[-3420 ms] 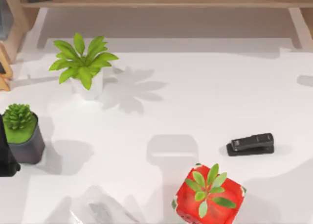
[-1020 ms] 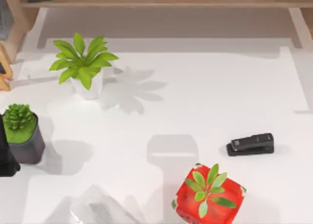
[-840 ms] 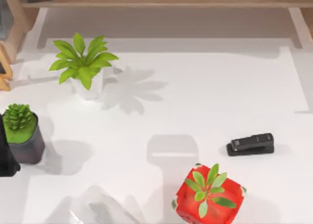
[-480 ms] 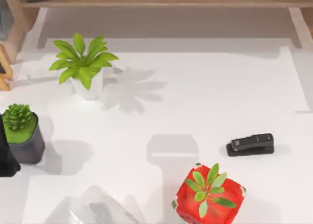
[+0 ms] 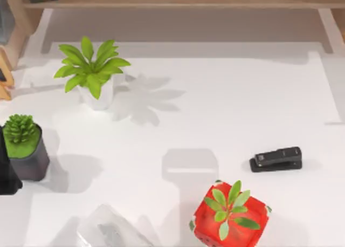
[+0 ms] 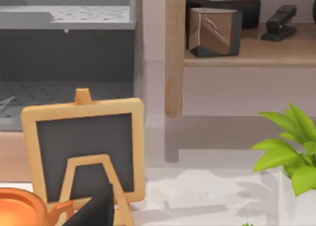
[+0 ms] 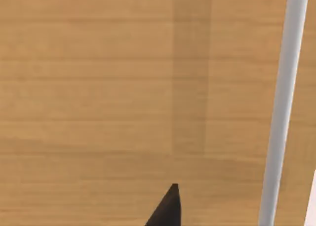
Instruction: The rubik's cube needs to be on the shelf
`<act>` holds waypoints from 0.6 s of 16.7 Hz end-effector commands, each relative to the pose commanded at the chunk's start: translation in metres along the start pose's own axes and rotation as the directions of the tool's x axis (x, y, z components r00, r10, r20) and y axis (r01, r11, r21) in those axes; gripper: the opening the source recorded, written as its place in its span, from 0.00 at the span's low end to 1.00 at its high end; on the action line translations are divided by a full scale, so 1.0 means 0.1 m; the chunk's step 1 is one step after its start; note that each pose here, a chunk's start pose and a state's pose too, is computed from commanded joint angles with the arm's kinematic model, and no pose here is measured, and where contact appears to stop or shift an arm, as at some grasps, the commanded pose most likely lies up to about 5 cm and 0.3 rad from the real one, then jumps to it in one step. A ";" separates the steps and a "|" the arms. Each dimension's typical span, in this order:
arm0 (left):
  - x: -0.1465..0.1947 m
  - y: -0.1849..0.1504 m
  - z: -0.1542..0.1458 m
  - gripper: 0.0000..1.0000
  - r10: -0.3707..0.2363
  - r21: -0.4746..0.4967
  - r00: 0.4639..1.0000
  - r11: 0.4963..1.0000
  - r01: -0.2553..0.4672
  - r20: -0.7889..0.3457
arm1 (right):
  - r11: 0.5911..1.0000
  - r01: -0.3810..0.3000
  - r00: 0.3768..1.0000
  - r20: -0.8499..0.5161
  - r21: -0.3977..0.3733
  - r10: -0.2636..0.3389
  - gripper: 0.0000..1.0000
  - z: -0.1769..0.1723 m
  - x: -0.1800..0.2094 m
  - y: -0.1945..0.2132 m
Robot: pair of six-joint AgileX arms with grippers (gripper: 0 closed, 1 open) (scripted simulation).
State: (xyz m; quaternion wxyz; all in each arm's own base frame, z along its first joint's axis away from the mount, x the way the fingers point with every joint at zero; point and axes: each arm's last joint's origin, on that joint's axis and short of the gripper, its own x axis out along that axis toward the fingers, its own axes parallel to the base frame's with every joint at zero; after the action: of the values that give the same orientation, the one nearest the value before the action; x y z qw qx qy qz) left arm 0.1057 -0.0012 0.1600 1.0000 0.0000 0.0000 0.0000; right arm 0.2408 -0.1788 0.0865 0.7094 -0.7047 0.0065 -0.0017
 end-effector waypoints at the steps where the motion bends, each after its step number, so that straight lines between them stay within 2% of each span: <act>1: 0.00 0.00 0.00 1.00 0.000 0.000 1.000 1.000 0.000 0.000 | 1.000 0.000 1.000 0.000 0.000 0.000 0.98 0.00 0.00 0.00; 10: 0.00 0.00 0.00 1.00 0.000 0.000 1.000 1.000 0.000 0.000 | 1.000 0.001 1.000 0.001 -0.001 -0.001 1.00 0.00 0.00 0.00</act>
State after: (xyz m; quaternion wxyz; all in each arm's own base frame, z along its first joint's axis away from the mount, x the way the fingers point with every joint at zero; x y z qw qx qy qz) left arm 0.1057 -0.0012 0.1600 1.0000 0.0000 0.0000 0.0000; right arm 0.2413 -0.1787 0.0866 0.7092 -0.7049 0.0058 -0.0015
